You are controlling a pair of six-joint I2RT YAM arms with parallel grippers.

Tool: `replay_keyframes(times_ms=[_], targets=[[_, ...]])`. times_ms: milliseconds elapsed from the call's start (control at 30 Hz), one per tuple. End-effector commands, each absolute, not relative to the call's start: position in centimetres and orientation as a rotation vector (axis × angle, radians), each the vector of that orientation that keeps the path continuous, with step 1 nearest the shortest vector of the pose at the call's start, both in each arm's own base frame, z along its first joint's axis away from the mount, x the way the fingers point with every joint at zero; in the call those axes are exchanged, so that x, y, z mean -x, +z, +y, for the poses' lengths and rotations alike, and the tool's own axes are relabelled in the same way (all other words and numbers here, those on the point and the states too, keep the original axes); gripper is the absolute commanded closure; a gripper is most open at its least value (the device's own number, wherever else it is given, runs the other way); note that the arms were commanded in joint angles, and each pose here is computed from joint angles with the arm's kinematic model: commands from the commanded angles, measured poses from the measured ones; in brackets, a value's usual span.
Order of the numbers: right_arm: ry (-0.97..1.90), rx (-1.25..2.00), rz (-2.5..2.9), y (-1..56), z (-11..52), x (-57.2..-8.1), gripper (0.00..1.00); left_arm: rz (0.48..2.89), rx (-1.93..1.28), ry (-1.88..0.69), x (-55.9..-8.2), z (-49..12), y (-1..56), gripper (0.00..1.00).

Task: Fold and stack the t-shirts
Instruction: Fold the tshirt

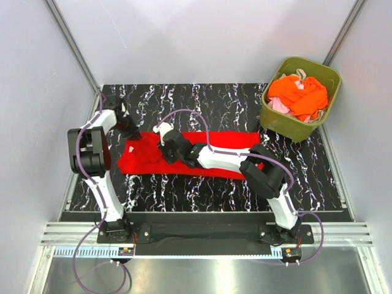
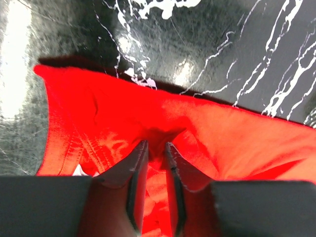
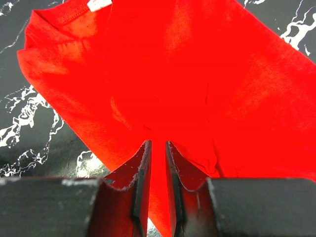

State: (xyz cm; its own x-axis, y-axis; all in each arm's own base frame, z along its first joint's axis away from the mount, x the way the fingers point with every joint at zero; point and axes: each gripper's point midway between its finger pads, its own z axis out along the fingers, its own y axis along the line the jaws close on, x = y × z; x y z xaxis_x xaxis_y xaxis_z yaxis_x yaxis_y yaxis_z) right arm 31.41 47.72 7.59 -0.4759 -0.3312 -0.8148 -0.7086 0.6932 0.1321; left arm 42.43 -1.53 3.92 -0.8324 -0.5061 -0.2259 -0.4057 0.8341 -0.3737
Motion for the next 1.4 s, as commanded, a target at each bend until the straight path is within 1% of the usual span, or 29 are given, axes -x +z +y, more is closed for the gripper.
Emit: replay_keyframes(times_ms=[0, 33, 100, 267, 400, 533, 567, 633, 667, 700, 767, 833, 900, 1000, 1033, 1100, 1167, 1300, 1367], targets=[[0.624, 0.735, 1.998, 12.0, 48.0, -32.1, 0.76, 2.638, 0.643, -0.550, -42.9, -2.4, 7.2, 0.84], [0.626, 0.732, 1.992, 12.1, 48.0, -32.1, 0.76, 2.633, 0.643, -0.578, -42.9, -2.6, 7.5, 0.88], [0.631, 0.728, 1.995, 12.1, 47.9, -32.1, 0.76, 2.638, 0.663, -0.618, -42.6, -3.2, 8.0, 1.00], [0.641, 0.727, 1.991, 12.4, 47.8, -31.8, 0.76, 2.653, 0.668, -0.389, -41.5, -0.9, 9.6, 1.00], [0.653, 0.725, 1.988, 12.6, 47.8, -31.8, 0.75, 2.643, 0.671, -0.301, -41.5, 0.1, 10.7, 1.00], [0.667, 0.733, 1.989, 12.6, 48.1, -31.6, 0.75, 2.661, 0.673, -0.238, -41.8, 0.6, 10.3, 1.00], [0.665, 0.731, 1.994, 12.3, 48.1, -31.7, 0.75, 2.668, 0.686, -0.223, -41.9, 0.8, 9.9, 1.00], [0.658, 0.729, 2.000, 12.2, 48.1, -31.8, 0.74, 2.661, 0.684, -0.201, -42.5, 1.1, 9.8, 0.89], [0.650, 0.731, 2.008, 11.8, 48.2, -31.8, 0.74, 2.675, 0.682, -0.189, -42.5, 1.2, 9.6, 0.82], [0.640, 0.726, 2.014, 11.8, 48.2, -32.0, 0.74, 2.673, 0.688, -0.168, -42.9, 1.5, 9.6, 0.80], [0.612, 0.718, 2.030, 11.2, 48.1, -32.3, 0.74, 2.673, 0.681, -0.103, -42.9, 2.2, 9.9, 0.80], [0.578, 0.712, 2.059, 10.6, 47.8, -32.6, 0.74, 2.638, 0.658, -0.038, -43.4, 2.6, 11.1, 0.77], [0.559, 0.712, 2.080, 9.8, 47.8, -32.7, 0.74, 2.609, 0.609, -0.033, -43.9, 2.1, 12.3, 0.74], [0.539, 0.717, 2.108, 8.7, 48.0, -32.9, 0.75, 2.631, 0.510, -0.197, -44.4, -1.3, 12.4, 0.74], [0.534, 0.709, 2.107, 8.9, 48.1, -33.2, 0.75, 2.648, 0.460, -0.287, -44.4, -3.2, 12.2, 0.73], [0.517, 0.704, 2.138, 7.7, 48.1, -33.5, 0.75, 2.690, 0.454, -0.324, -43.8, -4.1, 10.5, 0.73], [0.502, 0.698, 2.180, 6.5, 47.7, -33.4, 0.75, 2.753, 0.497, -0.294, -42.8, -3.9, 7.7, 0.74], [0.446, 0.648, 2.241, 5.0, 46.0, -33.9, 0.76, 2.816, 0.558, -0.229, -41.3, -3.3, 4.2, 0.74], [0.424, 0.644, 2.264, 4.4, 45.4, -33.9, 0.76, 2.829, 0.586, -0.156, -41.0, -2.4, 2.9, 0.74]])
